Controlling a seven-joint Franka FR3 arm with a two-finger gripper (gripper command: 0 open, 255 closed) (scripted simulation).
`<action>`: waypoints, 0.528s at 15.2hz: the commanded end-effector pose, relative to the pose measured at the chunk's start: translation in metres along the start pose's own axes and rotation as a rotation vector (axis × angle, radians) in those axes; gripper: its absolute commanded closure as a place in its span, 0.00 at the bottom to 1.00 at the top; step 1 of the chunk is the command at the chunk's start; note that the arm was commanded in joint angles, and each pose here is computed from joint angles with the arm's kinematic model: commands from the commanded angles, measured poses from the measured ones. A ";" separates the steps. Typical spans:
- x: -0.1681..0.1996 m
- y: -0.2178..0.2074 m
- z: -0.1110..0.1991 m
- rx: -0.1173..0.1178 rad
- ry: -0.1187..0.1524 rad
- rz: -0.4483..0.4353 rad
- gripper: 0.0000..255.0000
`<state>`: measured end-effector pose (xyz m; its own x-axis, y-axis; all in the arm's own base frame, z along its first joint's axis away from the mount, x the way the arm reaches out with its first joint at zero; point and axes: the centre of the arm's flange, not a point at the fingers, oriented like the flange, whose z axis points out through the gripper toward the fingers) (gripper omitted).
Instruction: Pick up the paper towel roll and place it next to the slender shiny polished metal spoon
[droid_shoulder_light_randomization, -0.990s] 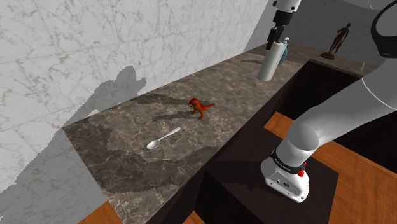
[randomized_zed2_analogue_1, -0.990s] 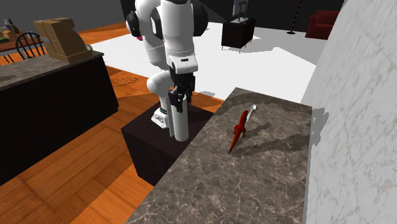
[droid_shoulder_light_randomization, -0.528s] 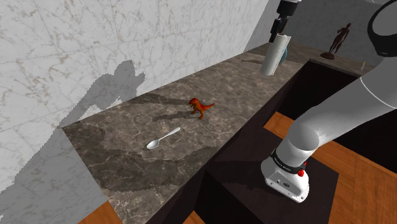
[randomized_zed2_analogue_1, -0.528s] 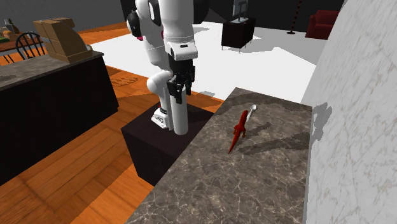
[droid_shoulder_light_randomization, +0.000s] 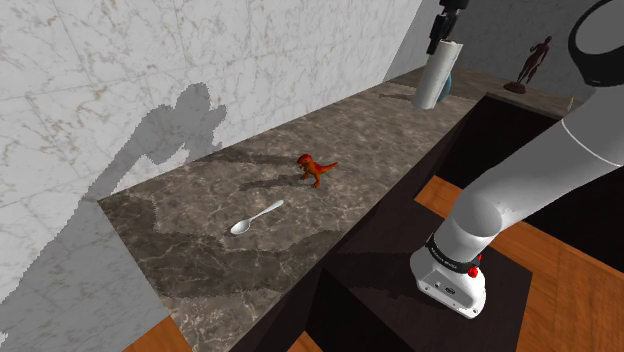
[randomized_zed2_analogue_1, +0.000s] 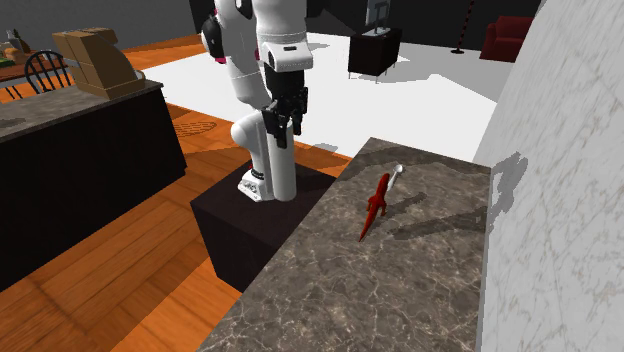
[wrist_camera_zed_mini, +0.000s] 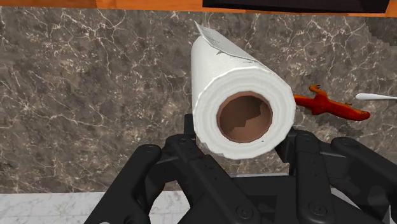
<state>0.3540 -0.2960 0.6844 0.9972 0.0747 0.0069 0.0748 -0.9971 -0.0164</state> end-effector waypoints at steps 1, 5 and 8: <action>0.005 -0.020 0.003 0.000 0.000 0.000 1.00; 0.018 -0.070 0.017 0.000 0.000 0.000 1.00; 0.027 -0.107 0.028 0.000 0.000 0.000 1.00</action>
<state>0.3709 -0.1998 0.6628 0.9971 0.0758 0.0066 0.0759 -0.9970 -0.0168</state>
